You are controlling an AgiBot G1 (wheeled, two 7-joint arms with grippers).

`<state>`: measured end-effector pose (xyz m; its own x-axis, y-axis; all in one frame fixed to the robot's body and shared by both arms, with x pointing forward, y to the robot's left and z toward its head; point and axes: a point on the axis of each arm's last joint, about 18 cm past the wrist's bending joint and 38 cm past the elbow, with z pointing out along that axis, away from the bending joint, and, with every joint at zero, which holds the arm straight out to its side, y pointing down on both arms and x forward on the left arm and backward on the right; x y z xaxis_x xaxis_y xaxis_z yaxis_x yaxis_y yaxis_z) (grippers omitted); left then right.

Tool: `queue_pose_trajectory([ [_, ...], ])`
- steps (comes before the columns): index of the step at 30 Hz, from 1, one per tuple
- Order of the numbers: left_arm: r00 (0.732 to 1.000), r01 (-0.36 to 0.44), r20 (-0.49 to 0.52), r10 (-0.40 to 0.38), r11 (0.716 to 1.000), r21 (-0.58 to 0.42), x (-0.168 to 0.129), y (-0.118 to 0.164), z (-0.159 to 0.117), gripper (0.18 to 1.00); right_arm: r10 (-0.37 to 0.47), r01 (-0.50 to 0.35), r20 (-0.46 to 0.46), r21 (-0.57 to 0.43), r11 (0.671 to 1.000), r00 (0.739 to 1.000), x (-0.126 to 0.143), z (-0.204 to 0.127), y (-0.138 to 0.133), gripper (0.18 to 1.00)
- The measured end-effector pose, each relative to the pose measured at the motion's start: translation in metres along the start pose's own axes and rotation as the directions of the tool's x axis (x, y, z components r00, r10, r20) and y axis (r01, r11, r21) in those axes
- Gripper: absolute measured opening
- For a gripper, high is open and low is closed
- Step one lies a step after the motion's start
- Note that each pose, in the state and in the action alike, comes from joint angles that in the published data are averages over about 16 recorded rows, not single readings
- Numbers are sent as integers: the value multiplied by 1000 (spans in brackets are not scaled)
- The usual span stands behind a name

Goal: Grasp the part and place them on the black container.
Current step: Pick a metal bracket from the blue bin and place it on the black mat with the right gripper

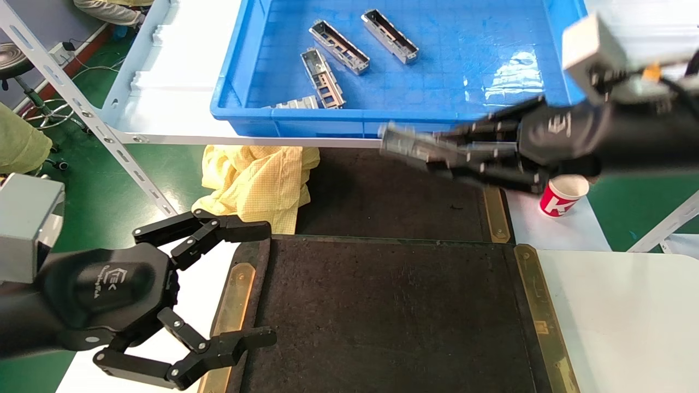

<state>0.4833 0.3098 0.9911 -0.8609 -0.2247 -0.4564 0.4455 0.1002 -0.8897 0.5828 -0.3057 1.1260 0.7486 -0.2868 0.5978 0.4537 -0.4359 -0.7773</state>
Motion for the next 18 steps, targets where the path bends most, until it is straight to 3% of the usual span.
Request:
queue_pose_trajectory([
  [8, 1000, 0, 0, 0, 1000, 0, 0, 0, 0, 1001, -46, 49, 73, -36, 998, 996, -16, 29, 24, 342],
  [18, 1000, 0, 0, 0, 1000, 0, 0, 0, 0, 1001, -78, 83, 120, -37, 996, 990, -25, 92, 57, 342],
])
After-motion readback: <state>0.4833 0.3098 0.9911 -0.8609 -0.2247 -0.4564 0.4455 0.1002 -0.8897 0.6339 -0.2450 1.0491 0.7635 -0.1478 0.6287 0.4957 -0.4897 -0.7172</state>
